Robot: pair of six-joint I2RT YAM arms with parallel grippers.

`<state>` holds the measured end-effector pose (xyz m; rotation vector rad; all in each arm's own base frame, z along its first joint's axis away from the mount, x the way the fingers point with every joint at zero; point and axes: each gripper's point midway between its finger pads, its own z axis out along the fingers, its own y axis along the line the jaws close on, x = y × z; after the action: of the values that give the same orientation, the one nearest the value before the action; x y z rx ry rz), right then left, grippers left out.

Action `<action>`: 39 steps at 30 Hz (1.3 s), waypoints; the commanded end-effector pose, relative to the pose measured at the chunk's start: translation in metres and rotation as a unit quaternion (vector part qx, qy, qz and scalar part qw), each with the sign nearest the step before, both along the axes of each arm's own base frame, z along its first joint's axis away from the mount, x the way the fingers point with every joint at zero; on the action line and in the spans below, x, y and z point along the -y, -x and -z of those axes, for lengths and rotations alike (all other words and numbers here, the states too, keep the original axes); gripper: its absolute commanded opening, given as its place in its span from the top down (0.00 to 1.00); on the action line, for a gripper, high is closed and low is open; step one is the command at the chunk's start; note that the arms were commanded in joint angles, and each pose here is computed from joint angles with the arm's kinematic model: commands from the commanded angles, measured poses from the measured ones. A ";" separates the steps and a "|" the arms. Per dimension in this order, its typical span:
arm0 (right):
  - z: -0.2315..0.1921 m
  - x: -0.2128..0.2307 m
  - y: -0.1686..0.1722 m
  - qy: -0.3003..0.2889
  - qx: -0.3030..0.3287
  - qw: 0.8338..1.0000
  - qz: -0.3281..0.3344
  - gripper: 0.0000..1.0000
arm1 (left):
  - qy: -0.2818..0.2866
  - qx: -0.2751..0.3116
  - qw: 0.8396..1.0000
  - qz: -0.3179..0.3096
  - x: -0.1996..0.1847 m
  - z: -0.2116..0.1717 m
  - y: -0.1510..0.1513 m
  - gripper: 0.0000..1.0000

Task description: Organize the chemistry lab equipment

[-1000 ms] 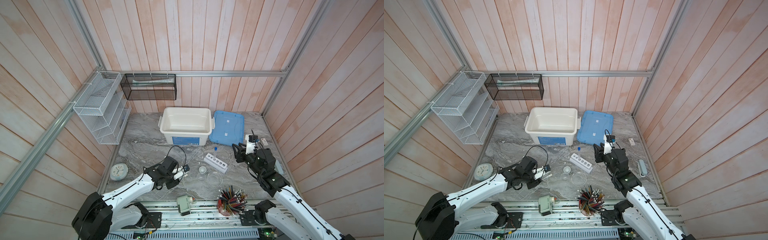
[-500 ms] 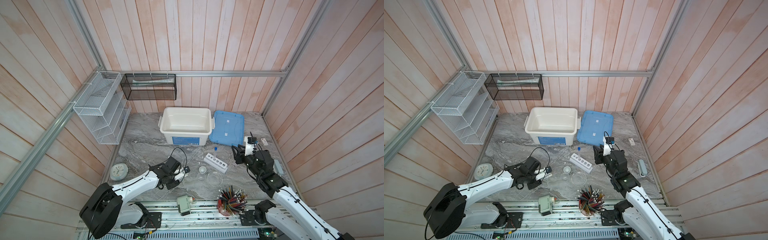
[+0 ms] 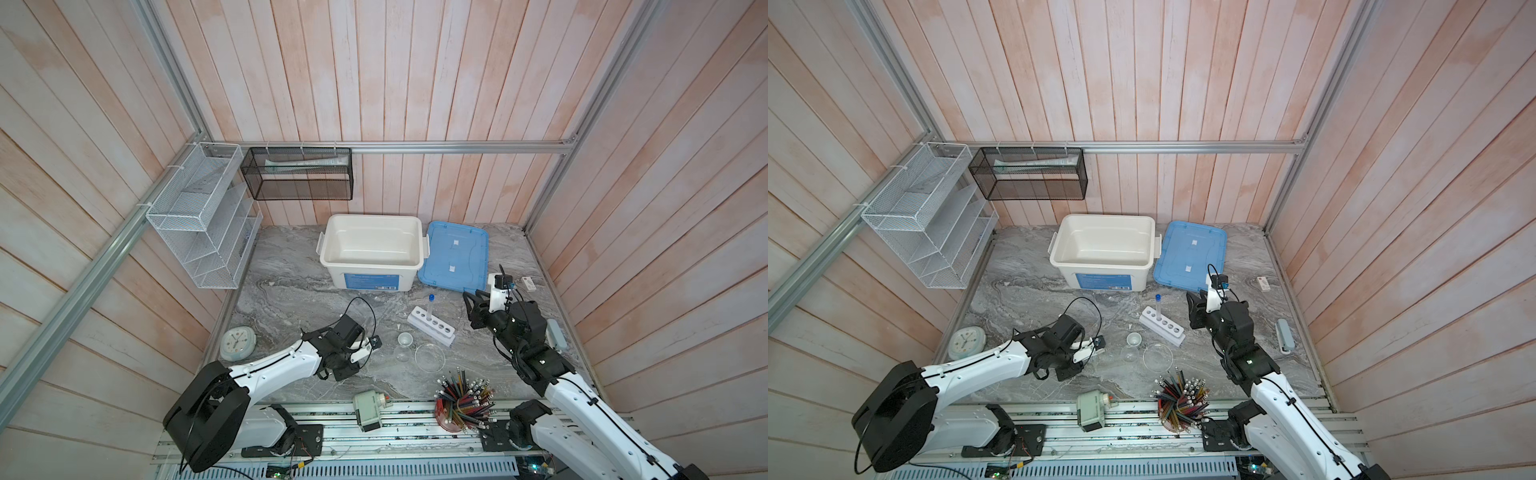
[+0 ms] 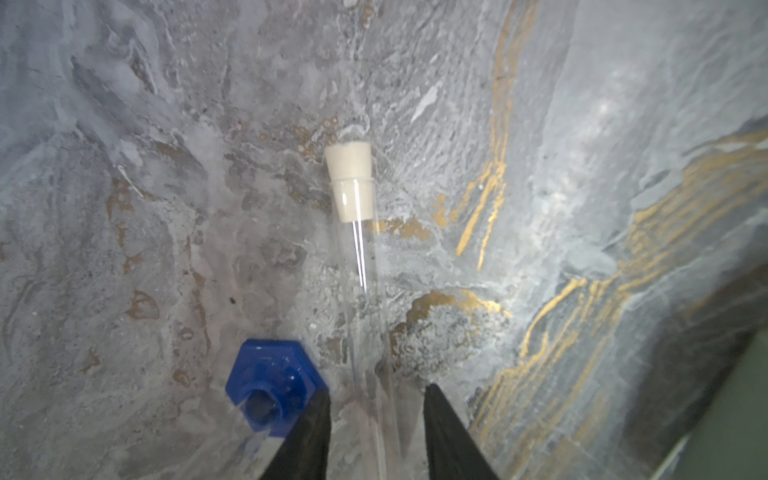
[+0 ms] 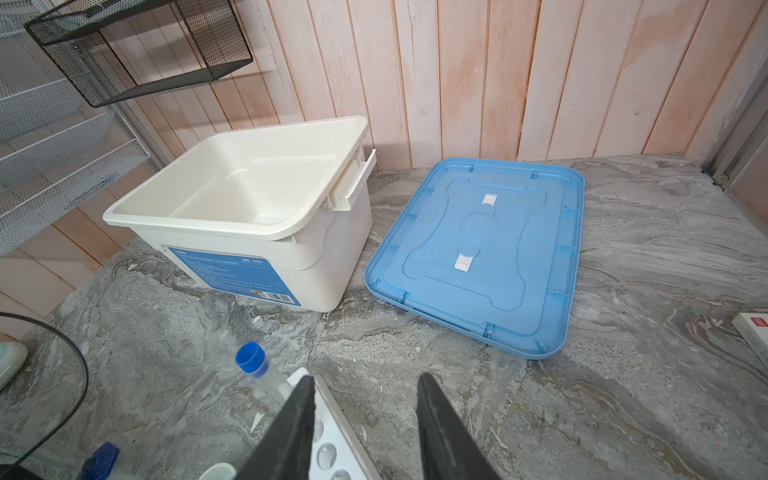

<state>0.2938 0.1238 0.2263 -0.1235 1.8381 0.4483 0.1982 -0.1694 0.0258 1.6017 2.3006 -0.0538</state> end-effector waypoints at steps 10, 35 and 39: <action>-0.002 0.009 0.003 0.001 0.015 1.000 0.015 0.58 | -0.031 0.005 0.999 0.000 -0.003 0.007 -0.005 0.67; -0.006 0.013 0.003 -0.001 0.020 1.000 0.022 0.58 | -0.007 -0.025 1.000 0.011 0.015 0.002 -0.001 0.89; -0.009 0.014 0.003 -0.001 0.021 1.000 0.023 0.58 | 0.028 -0.003 1.000 -0.001 0.024 -0.021 -0.011 0.89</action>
<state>0.2912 0.1148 0.2319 -0.0970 1.8072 0.4332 0.2008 -0.1797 0.0235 1.6398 2.3259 -0.0540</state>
